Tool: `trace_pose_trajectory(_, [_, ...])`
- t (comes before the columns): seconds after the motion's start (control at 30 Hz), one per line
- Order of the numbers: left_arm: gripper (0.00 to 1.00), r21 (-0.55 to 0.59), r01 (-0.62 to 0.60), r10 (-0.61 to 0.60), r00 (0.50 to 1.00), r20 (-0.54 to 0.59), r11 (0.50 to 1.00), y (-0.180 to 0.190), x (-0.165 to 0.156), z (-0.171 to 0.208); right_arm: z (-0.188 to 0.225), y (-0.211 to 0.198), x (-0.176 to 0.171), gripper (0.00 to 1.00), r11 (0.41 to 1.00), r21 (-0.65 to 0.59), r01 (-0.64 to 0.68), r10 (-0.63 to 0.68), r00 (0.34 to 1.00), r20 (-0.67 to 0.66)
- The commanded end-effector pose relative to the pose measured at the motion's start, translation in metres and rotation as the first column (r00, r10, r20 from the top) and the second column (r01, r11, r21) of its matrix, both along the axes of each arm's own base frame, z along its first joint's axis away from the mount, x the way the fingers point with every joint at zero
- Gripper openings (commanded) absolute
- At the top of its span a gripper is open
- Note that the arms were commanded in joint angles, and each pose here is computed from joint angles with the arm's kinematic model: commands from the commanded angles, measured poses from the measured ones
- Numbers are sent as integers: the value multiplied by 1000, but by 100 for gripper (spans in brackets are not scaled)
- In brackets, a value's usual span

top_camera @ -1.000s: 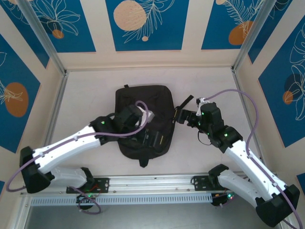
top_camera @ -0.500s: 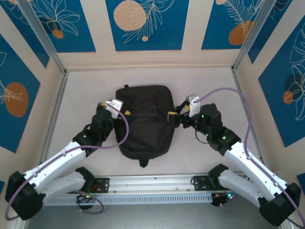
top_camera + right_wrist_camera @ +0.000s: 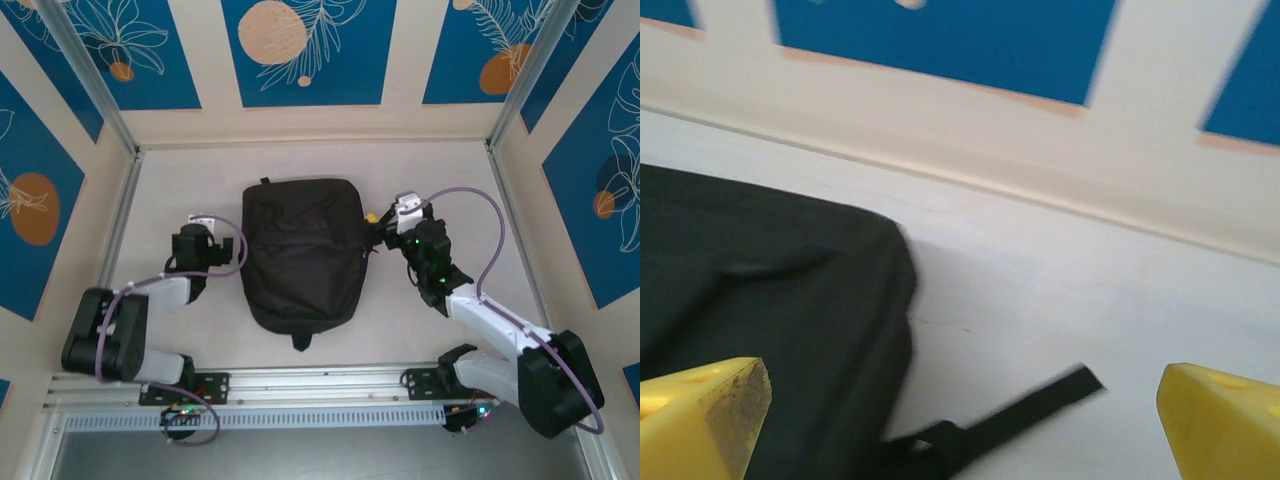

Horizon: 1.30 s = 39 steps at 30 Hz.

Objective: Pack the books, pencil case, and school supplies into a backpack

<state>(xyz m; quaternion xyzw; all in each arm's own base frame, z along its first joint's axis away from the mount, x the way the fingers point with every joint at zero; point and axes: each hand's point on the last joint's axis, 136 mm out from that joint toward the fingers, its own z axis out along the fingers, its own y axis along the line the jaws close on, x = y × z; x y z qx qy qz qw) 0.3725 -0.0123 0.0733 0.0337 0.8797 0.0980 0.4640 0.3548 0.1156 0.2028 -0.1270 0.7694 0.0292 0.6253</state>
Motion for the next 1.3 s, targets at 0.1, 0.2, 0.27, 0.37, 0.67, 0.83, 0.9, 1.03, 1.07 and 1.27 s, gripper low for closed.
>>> trace_pose_trajectory(0.1, [100, -79, 67, -54, 985, 162, 995, -3, 31, 21, -43, -75, 16, 99, 963, 101, 249, -246, 968, -42])
trace_pose_trajectory(0.2, [100, -87, 109, -89, 974, 207, 990, -8, 24, 20, -64, -90, 21, 99, 965, 128, 230, -219, 971, -92])
trace_pose_trajectory(0.27, [100, -78, 136, -108, 950, 294, 988, -10, 15, 21, -76, -109, 20, 99, 940, 192, 282, -268, 959, -95])
trace_pose_trajectory(0.37, [100, -80, 212, -188, 954, 234, 974, -24, 18, 16, -95, -112, 18, 99, 938, 290, 192, -188, 981, -43])
trace_pose_trajectory(0.67, [100, -92, 152, -130, 969, 208, 984, -13, 23, 14, -106, -81, 38, 99, 965, 257, 41, 9, 982, -190])
trace_pose_trajectory(0.83, [100, -97, 155, -132, 969, 207, 983, -14, 23, 14, -106, -81, 38, 99, 968, 248, 46, 2, 981, -194])
trace_pose_trajectory(0.9, [100, -104, 159, -135, 969, 207, 982, -14, 23, 13, -106, -81, 38, 99, 969, 241, 50, -3, 981, -195])
trace_pose_trajectory(1.03, [100, -105, 159, -135, 969, 209, 982, -13, 23, 14, -107, -79, 38, 99, 975, 215, 60, -18, 982, -189])
trace_pose_trajectory(1.07, [100, -104, 160, -135, 968, 210, 982, -14, 23, 14, -106, -79, 38, 99, 975, 216, 60, -19, 982, -187])
trace_pose_trajectory(1.27, [100, -90, -96, 116, 959, 257, 991, 27, 15, 20, -107, -80, 38, 99, 980, 178, 93, -62, 982, -176])
